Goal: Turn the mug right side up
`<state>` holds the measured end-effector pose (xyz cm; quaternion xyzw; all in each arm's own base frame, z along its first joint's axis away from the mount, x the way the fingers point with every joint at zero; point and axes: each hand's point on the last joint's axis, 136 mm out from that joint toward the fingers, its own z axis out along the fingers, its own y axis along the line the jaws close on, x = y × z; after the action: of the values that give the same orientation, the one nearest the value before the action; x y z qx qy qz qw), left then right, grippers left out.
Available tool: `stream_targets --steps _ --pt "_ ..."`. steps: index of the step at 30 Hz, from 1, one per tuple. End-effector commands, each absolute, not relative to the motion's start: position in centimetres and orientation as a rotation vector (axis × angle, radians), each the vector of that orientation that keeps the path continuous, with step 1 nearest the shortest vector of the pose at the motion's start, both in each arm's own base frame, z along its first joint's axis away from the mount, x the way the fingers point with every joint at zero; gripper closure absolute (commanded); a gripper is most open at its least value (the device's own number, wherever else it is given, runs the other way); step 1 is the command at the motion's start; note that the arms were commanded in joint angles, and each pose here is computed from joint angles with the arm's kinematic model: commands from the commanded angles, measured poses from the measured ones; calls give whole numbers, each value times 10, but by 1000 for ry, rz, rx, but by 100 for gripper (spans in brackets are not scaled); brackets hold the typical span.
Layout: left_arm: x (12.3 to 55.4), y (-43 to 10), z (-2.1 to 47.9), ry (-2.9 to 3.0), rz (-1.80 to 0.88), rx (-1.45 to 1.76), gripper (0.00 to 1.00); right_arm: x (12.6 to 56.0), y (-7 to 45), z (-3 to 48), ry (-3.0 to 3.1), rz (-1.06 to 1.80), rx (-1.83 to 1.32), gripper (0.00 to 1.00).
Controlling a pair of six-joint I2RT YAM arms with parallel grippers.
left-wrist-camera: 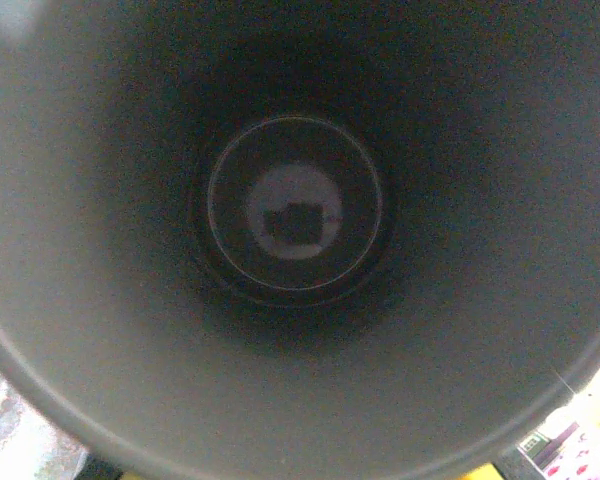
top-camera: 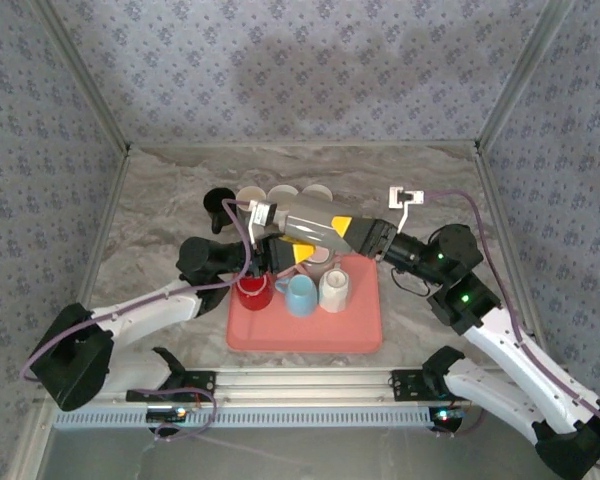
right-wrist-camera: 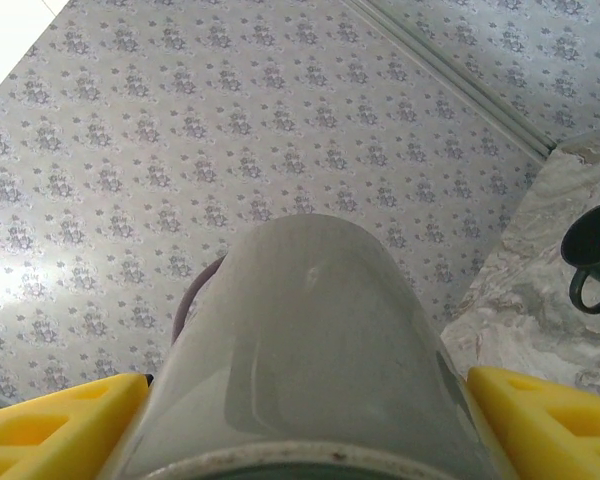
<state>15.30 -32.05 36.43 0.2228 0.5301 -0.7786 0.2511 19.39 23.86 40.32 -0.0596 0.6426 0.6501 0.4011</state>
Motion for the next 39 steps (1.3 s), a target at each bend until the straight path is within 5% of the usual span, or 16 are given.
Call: stream_targets --steps 1,10,19,27,39 --pt "138 -315 391 1299 -2055 724 100 178 235 422 1555 1672 -209 51" --pt "137 -312 393 1303 -1996 720 100 174 222 421 1553 1566 -221 0" --pt "138 -312 396 1295 -1989 699 100 175 212 417 1559 1526 -190 0" --pt "152 -316 386 1422 -1804 693 100 193 144 380 1766 1056 73 0" --pt "276 -350 311 1974 -878 576 100 186 85 336 1934 634 143 0"
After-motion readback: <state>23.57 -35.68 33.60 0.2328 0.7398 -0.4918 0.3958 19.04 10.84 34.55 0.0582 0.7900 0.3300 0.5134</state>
